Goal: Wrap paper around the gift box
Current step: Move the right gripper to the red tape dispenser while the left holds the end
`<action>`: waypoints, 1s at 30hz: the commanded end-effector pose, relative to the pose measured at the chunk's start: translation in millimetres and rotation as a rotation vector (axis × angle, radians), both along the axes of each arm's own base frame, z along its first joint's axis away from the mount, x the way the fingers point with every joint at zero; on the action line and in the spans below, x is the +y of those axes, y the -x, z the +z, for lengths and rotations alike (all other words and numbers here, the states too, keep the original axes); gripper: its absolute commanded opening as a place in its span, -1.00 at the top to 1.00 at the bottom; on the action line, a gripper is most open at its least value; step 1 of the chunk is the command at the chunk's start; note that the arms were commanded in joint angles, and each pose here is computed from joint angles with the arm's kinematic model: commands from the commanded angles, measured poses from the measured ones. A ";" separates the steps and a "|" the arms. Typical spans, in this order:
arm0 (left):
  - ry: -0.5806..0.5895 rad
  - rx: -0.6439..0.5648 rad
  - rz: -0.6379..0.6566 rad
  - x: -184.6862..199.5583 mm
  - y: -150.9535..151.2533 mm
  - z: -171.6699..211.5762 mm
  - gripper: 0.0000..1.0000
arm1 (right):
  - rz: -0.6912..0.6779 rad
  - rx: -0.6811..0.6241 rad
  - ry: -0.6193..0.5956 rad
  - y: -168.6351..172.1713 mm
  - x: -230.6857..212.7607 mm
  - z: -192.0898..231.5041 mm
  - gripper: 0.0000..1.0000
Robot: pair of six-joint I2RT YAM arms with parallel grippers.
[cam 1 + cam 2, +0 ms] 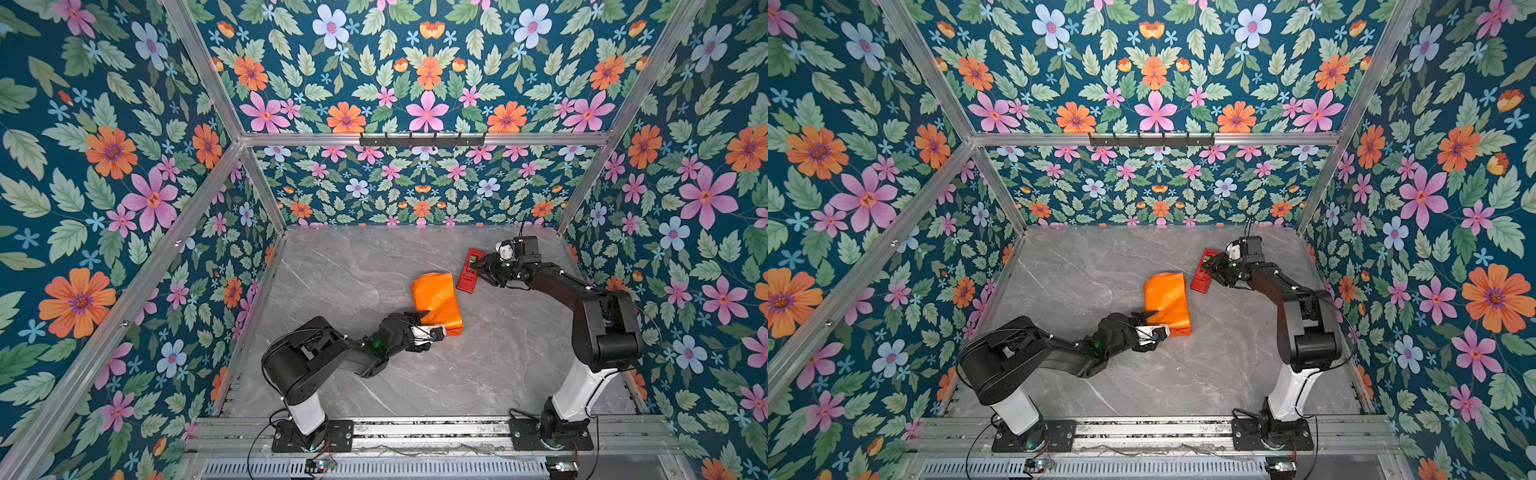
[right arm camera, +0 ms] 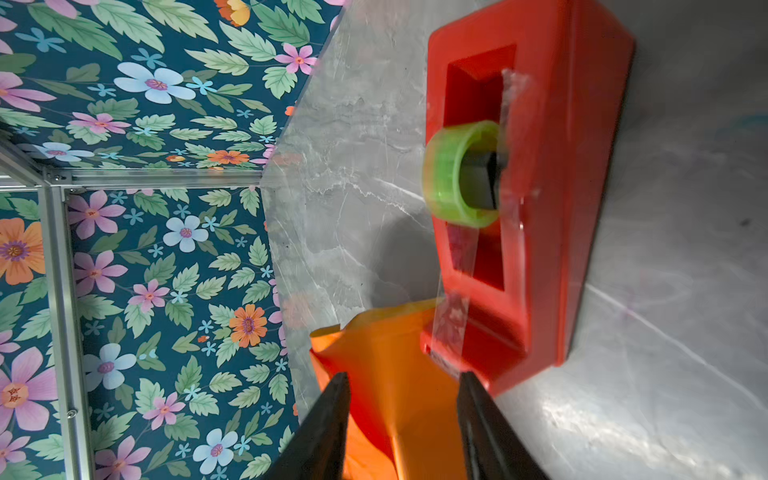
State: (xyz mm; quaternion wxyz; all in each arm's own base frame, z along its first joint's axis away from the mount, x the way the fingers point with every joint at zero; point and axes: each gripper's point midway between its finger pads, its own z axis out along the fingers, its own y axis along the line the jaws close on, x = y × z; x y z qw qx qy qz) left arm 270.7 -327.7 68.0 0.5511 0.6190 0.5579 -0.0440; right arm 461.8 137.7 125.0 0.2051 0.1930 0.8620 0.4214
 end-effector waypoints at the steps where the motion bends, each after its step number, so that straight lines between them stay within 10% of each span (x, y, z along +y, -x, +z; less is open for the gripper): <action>1: -0.081 0.093 0.000 9.3 9.4 -28.0 -0.47 | 0.005 0.028 -0.020 -3.6 2.9 -5.6 0.11; 30: -0.083 0.103 -0.005 8.2 10.2 -28.9 -0.46 | -0.027 0.109 -0.062 -14.9 5.0 -55.2 0.49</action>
